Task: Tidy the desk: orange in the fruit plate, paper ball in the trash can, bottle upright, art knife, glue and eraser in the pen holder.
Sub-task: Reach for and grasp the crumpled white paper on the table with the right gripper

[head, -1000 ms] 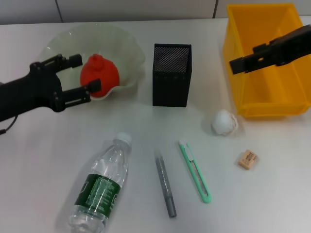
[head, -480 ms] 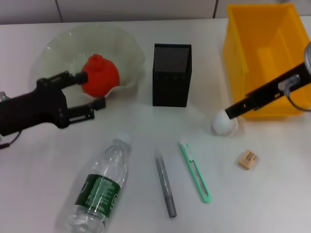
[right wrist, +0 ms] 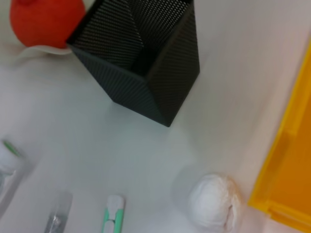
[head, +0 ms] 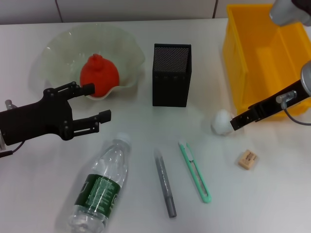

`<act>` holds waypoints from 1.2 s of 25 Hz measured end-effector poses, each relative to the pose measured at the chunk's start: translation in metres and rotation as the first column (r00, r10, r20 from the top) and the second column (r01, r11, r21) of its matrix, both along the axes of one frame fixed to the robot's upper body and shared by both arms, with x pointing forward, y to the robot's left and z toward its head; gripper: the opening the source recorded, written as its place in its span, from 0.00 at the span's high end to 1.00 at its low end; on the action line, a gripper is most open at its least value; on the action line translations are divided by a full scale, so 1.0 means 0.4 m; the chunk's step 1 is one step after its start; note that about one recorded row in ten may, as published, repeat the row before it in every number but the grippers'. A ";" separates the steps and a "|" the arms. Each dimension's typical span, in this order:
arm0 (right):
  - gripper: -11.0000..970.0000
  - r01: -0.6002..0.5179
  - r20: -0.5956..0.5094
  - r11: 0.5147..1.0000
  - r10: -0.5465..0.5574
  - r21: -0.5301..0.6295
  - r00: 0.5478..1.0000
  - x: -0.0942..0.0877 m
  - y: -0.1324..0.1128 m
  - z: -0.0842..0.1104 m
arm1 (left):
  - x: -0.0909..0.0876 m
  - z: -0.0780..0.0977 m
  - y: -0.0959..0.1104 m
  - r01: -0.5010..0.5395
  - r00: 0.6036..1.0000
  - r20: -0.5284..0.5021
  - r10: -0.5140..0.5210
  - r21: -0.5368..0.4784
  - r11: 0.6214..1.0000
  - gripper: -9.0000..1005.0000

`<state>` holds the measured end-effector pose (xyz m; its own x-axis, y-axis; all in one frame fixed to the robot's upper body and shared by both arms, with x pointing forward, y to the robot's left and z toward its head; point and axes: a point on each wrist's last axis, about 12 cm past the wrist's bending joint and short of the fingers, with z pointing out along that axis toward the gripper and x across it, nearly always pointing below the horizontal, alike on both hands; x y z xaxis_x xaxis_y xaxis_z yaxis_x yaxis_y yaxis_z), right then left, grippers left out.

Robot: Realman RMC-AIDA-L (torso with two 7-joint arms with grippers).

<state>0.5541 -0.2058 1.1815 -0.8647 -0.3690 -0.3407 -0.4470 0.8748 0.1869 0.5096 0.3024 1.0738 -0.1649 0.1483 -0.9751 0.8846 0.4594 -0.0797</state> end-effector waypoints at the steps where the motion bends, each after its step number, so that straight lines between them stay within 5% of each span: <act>1: 0.18 0.005 -0.002 1.000 -0.005 0.003 1.000 0.002 0.000 -0.007 | -0.001 -0.001 -0.001 0.001 1.000 0.000 -0.001 0.000 1.000 0.18; 30: 0.20 0.062 -0.001 0.994 -0.062 0.091 0.998 0.044 0.031 -0.136 | -0.010 -0.014 -0.008 0.014 1.000 0.016 -0.014 0.000 1.000 0.18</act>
